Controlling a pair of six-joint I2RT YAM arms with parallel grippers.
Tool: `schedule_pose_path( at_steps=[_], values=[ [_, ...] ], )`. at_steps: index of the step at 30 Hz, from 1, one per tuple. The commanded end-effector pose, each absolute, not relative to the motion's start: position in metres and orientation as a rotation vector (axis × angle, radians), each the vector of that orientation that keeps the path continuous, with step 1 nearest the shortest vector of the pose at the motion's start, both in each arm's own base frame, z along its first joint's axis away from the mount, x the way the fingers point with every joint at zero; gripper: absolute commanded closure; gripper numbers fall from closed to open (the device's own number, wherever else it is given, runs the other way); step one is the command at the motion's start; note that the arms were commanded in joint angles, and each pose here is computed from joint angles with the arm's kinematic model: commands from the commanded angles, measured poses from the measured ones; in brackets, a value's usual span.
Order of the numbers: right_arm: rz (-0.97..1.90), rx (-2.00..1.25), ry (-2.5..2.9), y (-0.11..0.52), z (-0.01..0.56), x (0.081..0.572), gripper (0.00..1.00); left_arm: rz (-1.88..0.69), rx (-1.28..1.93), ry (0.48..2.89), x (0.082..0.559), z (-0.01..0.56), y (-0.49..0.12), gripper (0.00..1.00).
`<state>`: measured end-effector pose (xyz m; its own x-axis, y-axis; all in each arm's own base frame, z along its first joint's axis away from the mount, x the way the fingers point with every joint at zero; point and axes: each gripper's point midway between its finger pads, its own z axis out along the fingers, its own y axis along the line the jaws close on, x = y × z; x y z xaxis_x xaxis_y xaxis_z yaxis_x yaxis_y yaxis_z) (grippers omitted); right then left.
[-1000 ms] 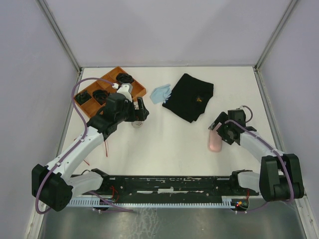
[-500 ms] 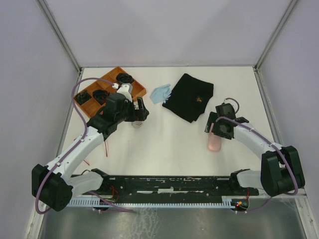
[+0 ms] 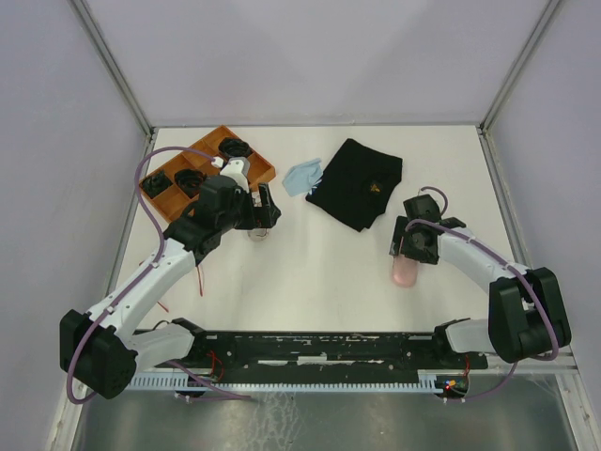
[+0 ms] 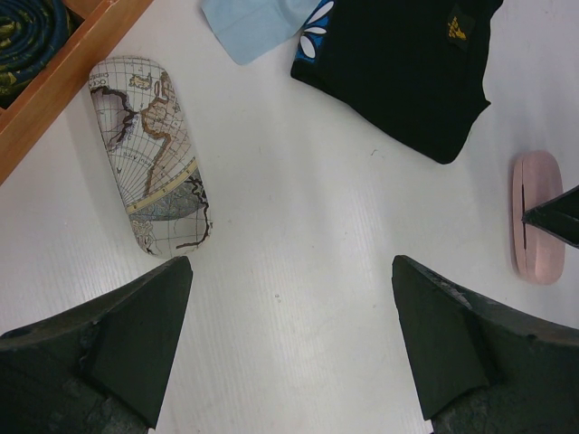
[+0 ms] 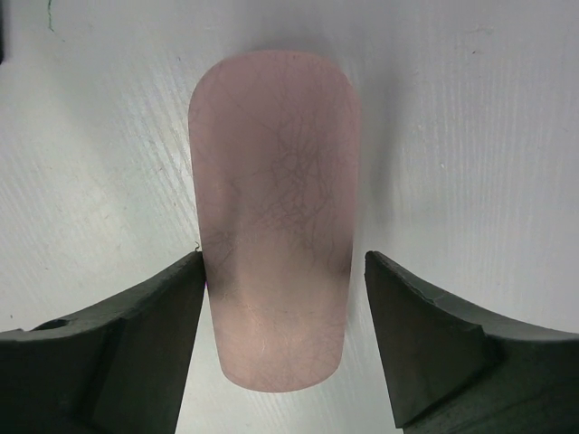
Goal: Organize the sunglasses
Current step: Adjust the sunglasses case at the center of the board.
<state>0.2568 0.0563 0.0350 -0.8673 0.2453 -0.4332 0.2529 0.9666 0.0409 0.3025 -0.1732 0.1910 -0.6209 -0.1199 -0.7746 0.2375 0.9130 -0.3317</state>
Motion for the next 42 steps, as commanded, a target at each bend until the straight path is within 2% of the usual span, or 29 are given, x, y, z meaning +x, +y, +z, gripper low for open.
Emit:
schedule_pose_path(
  at_steps=[1, 8, 14, 17, 20, 24, 30, 34, 38, 42],
  values=[
    [-0.010, 0.356, 2.632, 0.059, 0.044, 0.269, 0.22, -0.528, 0.132, 2.153, 0.302, 0.197, -0.177, 0.02],
    [0.003, 0.355, 2.638, 0.061, 0.042, 0.268, 0.30, -0.529, 0.132, 2.154, 0.303, 0.197, -0.177, 0.03],
    [0.009, 0.351, 2.633, 0.062, 0.044, 0.268, 0.43, -0.530, 0.132, 2.153, 0.303, 0.197, -0.177, 0.03],
    [0.040, 0.320, 2.611, 0.065, 0.054, 0.271, 0.60, -0.541, 0.125, 2.138, 0.302, 0.201, -0.178, 0.03],
    [0.194, 0.227, 2.559, 0.085, 0.070, 0.281, 0.77, -0.570, 0.114, 2.099, 0.301, 0.208, -0.179, 0.03],
    [0.487, 0.097, 2.459, 0.125, 0.099, 0.290, 0.91, -0.626, 0.095, 2.030, 0.300, 0.221, -0.182, 0.02],
    [0.906, -0.094, 2.264, 0.181, 0.150, 0.295, 1.00, -0.756, 0.109, 1.951, 0.293, 0.232, -0.197, 0.01],
    [1.058, -0.151, 2.144, 0.201, 0.178, 0.294, 1.00, -0.870, 0.113, 1.879, 0.286, 0.239, -0.207, 0.01],
    [1.071, -0.151, 2.183, 0.205, 0.176, 0.293, 1.00, -0.952, 0.126, 1.852, 0.281, 0.239, -0.217, 0.01],
    [0.808, -0.235, 2.362, 0.196, 0.144, 0.287, 1.00, -0.945, 0.116, 1.869, 0.281, 0.235, -0.216, 0.01]
  ],
)
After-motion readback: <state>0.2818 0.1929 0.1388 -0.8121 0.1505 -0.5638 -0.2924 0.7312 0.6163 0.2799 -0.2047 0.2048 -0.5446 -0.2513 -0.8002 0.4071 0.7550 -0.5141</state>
